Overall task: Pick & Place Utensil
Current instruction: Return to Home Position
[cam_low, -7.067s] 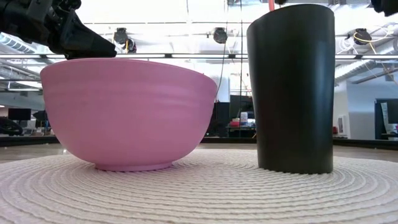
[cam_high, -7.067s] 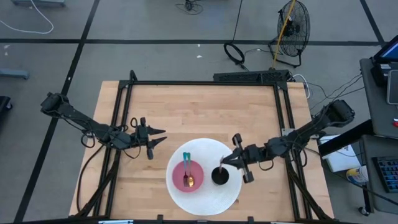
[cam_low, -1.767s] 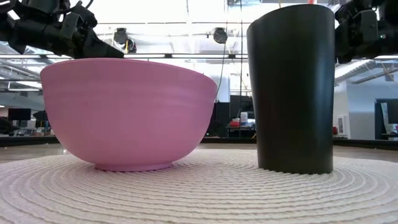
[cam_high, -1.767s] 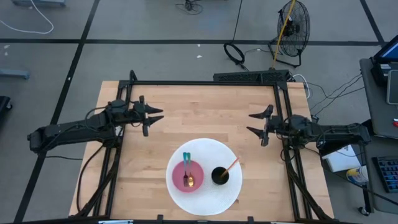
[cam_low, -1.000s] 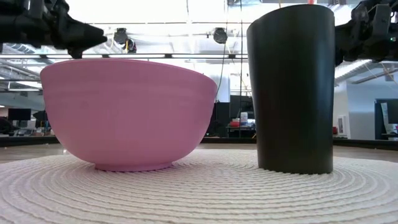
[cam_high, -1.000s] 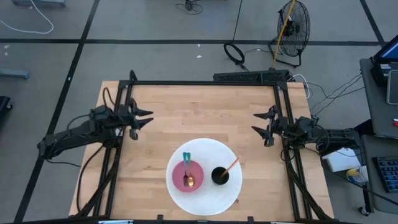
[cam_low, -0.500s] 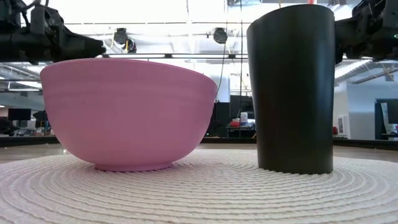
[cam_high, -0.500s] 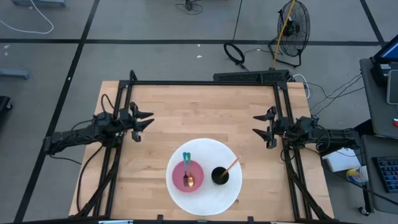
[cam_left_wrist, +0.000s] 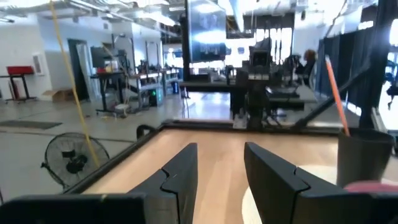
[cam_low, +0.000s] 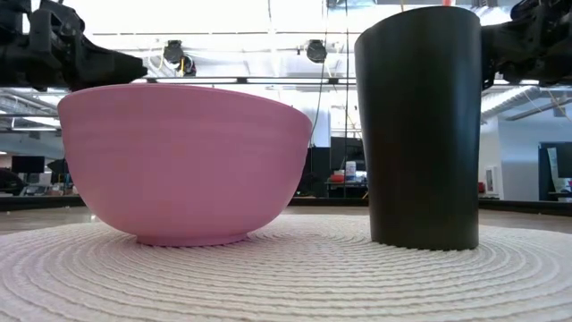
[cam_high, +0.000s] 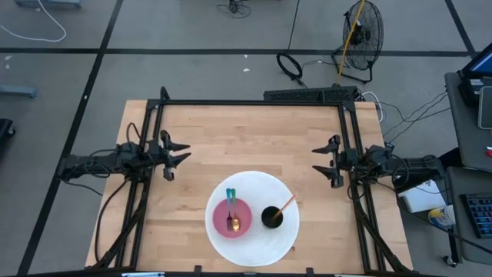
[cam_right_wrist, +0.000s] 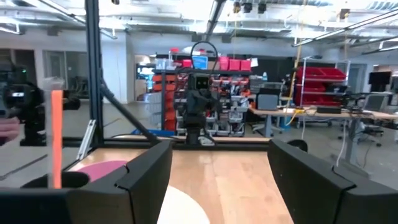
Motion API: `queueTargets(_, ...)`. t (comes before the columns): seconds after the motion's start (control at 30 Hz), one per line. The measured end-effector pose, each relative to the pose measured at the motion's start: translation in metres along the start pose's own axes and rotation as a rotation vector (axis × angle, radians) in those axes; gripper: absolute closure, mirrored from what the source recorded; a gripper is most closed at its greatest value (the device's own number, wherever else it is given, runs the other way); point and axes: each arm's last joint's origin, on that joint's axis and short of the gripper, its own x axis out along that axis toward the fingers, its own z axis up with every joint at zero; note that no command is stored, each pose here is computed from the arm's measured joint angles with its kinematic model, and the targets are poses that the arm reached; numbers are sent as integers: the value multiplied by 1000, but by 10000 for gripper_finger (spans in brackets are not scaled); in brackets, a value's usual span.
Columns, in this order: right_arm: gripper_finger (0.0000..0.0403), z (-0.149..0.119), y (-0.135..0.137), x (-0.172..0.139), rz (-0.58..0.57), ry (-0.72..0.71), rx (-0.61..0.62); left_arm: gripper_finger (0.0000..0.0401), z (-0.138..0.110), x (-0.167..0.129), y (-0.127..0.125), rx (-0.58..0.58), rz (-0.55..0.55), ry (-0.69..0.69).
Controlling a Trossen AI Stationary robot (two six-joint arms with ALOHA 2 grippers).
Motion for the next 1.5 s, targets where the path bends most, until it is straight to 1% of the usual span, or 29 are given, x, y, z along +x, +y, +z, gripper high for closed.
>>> queueTargets(0.1,140,0,2,0,16,-2,-8,265,-4,0,-1,20,-5,45)
queueTargets(0.23,140,-1,3,0,29,9,-8,265,-7,0,-1,37,-6,72)
queueTargets(0.3,140,-3,4,-1,37,35,5,265,-8,-1,-2,57,-16,87)
queueTargets(0.5,140,-11,5,-1,47,115,50,265,-8,-1,-2,64,-21,93)
queueTargets(0.57,140,-14,5,-2,31,146,63,265,-8,-1,-2,62,-21,91)
queueTargets(0.67,140,-17,3,-2,-26,179,85,265,-8,-1,-2,55,-20,92)
queueTargets(0.73,140,-19,3,-2,-33,195,87,265,-8,-1,-2,55,-20,92)
queueTargets(0.9,140,-19,3,-2,-28,201,73,265,-8,-1,-2,48,-20,92)
queueTargets(1.2,140,-20,3,-3,-29,206,84,265,-8,-1,-2,14,-19,93)
queueTargets(1.5,140,-16,3,-2,-32,170,92,265,-8,-1,-2,15,-19,93)
